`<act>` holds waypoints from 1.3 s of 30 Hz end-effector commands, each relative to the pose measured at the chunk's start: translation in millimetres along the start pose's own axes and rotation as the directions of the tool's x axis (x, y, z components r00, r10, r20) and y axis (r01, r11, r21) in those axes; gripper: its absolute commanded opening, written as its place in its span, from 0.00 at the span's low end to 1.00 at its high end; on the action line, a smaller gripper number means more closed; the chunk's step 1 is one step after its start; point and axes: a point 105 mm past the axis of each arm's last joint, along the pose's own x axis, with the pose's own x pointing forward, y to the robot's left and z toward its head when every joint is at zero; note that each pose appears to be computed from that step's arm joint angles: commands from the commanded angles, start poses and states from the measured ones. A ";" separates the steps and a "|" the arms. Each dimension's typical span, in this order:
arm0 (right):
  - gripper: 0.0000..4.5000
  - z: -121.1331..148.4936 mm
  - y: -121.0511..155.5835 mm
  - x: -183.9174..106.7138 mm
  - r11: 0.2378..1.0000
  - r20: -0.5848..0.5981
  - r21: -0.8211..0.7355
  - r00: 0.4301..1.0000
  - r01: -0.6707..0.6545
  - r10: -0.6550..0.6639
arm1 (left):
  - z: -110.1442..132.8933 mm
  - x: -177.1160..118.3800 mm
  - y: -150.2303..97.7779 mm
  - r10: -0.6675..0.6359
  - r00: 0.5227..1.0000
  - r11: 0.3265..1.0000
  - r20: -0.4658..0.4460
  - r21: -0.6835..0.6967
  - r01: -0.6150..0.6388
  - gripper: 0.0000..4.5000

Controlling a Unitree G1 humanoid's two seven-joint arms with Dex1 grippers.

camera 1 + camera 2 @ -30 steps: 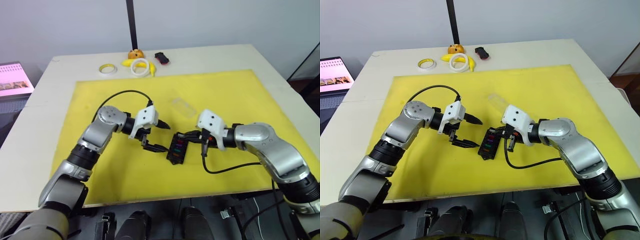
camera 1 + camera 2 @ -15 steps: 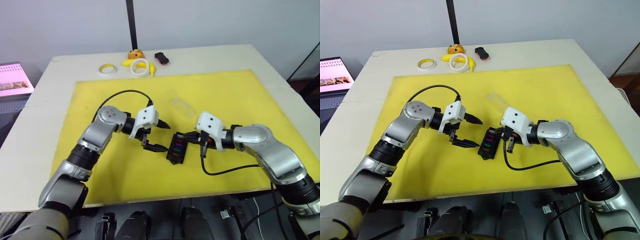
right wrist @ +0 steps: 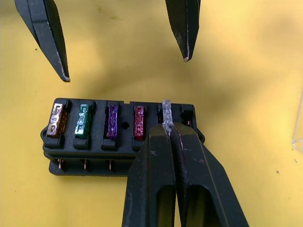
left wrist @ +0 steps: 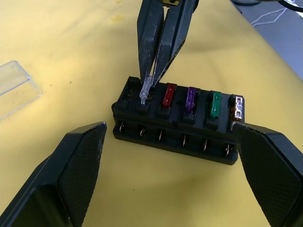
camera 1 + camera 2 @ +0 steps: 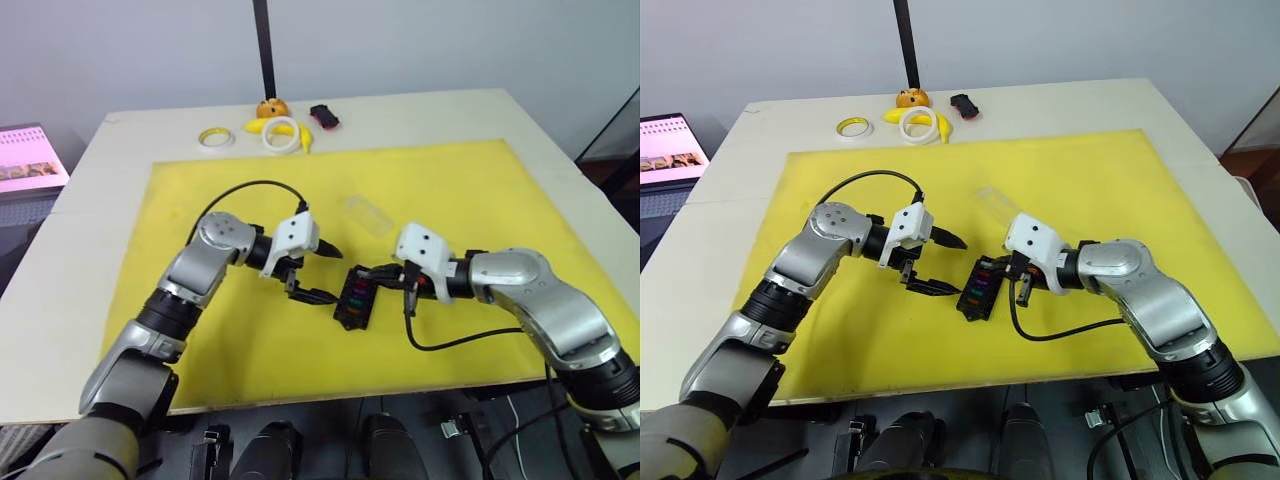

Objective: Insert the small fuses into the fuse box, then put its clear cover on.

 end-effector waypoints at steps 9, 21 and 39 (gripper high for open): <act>0.43 12.2 1.1 -7.6 1.000 0.045 -0.014 0.999 -0.001 0.002 | 8.1 -1.5 3.9 0.018 1.000 0.999 0.008 0.044 -0.019 1.00; 0.64 30.9 5.8 -19.5 0.995 0.174 0.097 0.984 0.009 -0.026 | 3.6 -0.2 -2.2 0.004 1.000 0.999 0.011 0.045 -0.004 1.00; 0.03 9.3 14.0 -0.2 0.956 0.227 0.290 0.966 0.050 -0.119 | 6.1 0.2 1.2 0.012 1.000 0.998 0.011 0.059 -0.013 1.00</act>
